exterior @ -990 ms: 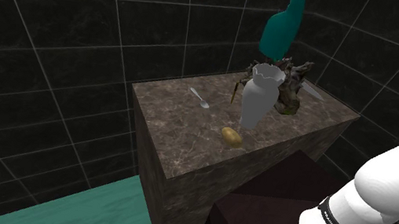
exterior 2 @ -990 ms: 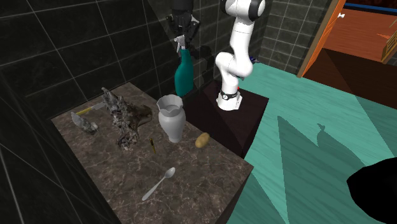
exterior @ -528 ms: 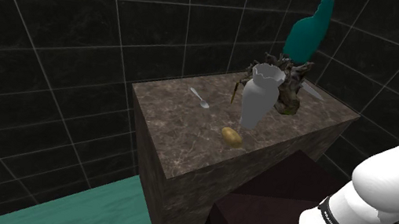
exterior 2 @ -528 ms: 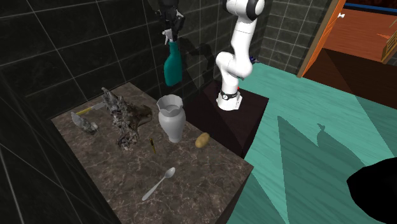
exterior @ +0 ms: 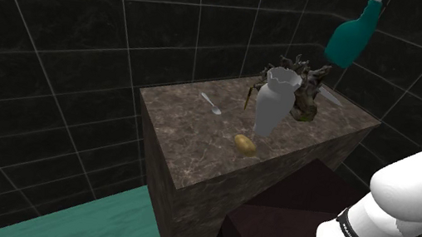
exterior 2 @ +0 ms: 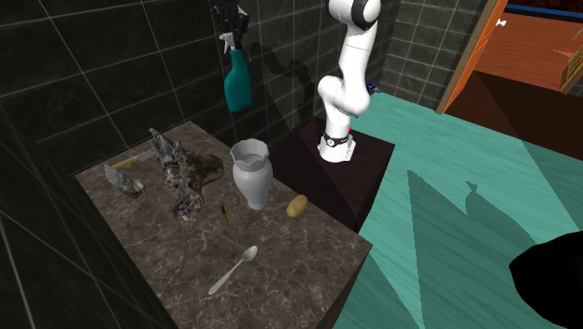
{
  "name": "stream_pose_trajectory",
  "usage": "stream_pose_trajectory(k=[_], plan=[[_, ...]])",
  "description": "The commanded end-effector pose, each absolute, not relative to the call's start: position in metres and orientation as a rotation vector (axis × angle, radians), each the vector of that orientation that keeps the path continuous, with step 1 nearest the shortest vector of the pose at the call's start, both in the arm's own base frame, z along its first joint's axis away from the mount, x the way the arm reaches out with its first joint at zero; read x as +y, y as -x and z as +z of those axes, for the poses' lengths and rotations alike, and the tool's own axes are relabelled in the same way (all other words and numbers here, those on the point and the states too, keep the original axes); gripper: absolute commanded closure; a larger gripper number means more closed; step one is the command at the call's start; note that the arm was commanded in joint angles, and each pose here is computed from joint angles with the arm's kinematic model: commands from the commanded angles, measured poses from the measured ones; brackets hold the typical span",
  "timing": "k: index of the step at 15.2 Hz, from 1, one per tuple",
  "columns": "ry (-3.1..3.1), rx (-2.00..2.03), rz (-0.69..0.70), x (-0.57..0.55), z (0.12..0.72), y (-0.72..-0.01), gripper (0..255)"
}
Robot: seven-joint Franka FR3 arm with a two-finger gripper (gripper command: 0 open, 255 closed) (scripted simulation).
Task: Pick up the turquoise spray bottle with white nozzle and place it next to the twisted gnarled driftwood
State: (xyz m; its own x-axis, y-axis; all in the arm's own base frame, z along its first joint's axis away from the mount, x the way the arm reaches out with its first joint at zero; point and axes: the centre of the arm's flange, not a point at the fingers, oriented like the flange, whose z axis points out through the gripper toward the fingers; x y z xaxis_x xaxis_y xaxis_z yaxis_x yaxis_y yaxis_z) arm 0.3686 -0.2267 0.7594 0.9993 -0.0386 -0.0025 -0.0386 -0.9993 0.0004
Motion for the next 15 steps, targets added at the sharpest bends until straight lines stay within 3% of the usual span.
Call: stream_pose_trajectory(k=[1,4,15], plan=[[-3.141,-0.058,-0.003,-0.252,0.760,-0.358,255],[-3.141,-0.058,-0.003,-0.296,0.760,-0.343,255],[-3.141,-0.058,-0.003,-0.296,0.702,-0.343,255]])
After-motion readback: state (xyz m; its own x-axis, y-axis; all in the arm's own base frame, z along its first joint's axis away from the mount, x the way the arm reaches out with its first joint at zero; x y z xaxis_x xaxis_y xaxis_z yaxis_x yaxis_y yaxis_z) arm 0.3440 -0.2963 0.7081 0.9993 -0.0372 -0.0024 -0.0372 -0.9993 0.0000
